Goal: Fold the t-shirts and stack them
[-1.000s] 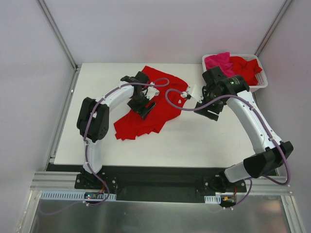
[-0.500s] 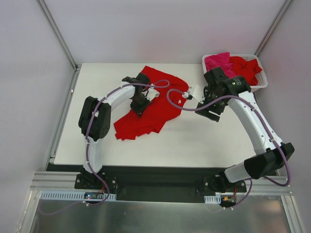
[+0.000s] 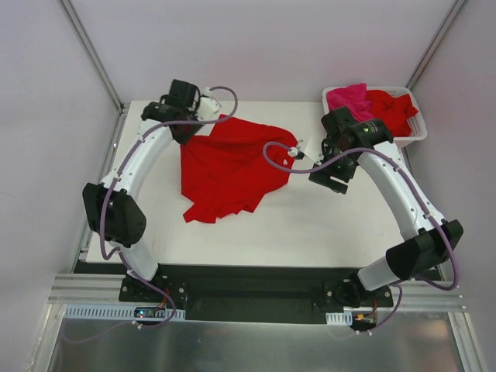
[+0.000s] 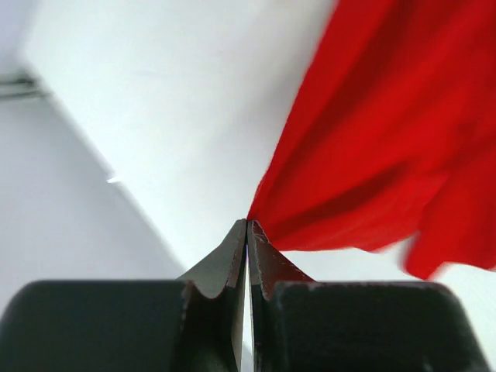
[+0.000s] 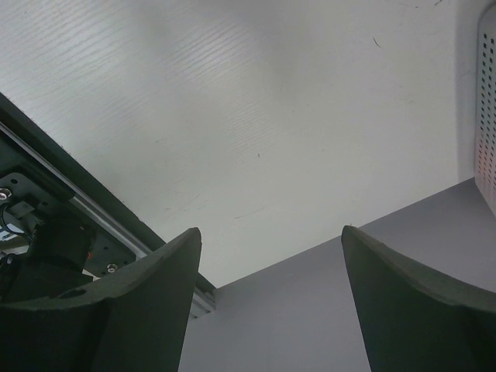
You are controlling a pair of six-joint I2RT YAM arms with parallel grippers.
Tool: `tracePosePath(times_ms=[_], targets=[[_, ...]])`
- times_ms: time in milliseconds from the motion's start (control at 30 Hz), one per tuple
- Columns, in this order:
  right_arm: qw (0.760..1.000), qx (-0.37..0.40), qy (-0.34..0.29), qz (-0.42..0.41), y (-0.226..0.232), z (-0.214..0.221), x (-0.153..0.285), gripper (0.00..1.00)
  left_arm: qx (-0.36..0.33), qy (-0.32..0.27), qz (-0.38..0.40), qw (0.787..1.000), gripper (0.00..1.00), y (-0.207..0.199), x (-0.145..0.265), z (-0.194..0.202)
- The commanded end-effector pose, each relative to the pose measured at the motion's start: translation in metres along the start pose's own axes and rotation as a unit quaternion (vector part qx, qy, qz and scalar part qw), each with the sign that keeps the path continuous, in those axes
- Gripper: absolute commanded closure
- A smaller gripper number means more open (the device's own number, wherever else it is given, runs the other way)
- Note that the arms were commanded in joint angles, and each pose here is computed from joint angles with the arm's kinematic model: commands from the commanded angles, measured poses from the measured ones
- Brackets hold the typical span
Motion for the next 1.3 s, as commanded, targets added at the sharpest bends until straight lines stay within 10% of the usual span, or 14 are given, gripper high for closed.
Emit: tracePosePath(times_ms=[0, 100, 167, 200, 633, 833, 1267], targets=[[1.000, 0.004, 0.011, -0.027, 0.011, 0.008, 0.012, 0.24, -0.015, -0.005, -0.177, 0.984, 1.00, 0.121, 0.013, -0.003], [0.999, 0.004, 0.012, -0.031, 0.013, 0.009, 0.011, 0.23, -0.045, -0.008, -0.251, 0.967, 0.87, 0.172, 0.004, -0.013], [0.999, 0.005, 0.014, -0.038, 0.015, 0.010, 0.010, 0.23, -0.071, -0.002, -0.311, 0.948, 0.46, 0.198, -0.004, -0.017], [0.999, 0.006, 0.016, -0.041, 0.016, 0.010, 0.009, 0.23, -0.078, 0.003, -0.326, 0.942, 0.01, 0.203, -0.006, -0.019], [0.999, 0.014, -0.032, -0.040, 0.011, -0.010, 0.017, 0.21, -0.109, -0.005, -0.203, 0.973, 0.01, 0.074, 0.000, 0.027], [0.997, 0.036, -0.072, -0.016, -0.020, -0.066, -0.004, 0.21, -0.008, 0.043, -0.066, 0.997, 0.01, 0.016, -0.031, 0.078], [0.985, 0.061, -0.143, -0.077, 0.003, -0.241, -0.102, 0.32, 0.202, 0.096, -0.017, 0.974, 0.01, 0.045, -0.036, 0.140]])
Point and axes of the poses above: each gripper's point midway between its finger pads, its own x axis back along the fingers, its own y axis along the line the jaws close on, z = x × y, the point moved 3 cm from there along x, back along the fingers, and after that the axes turned 4 degrees about x, right-handed, at the moved point
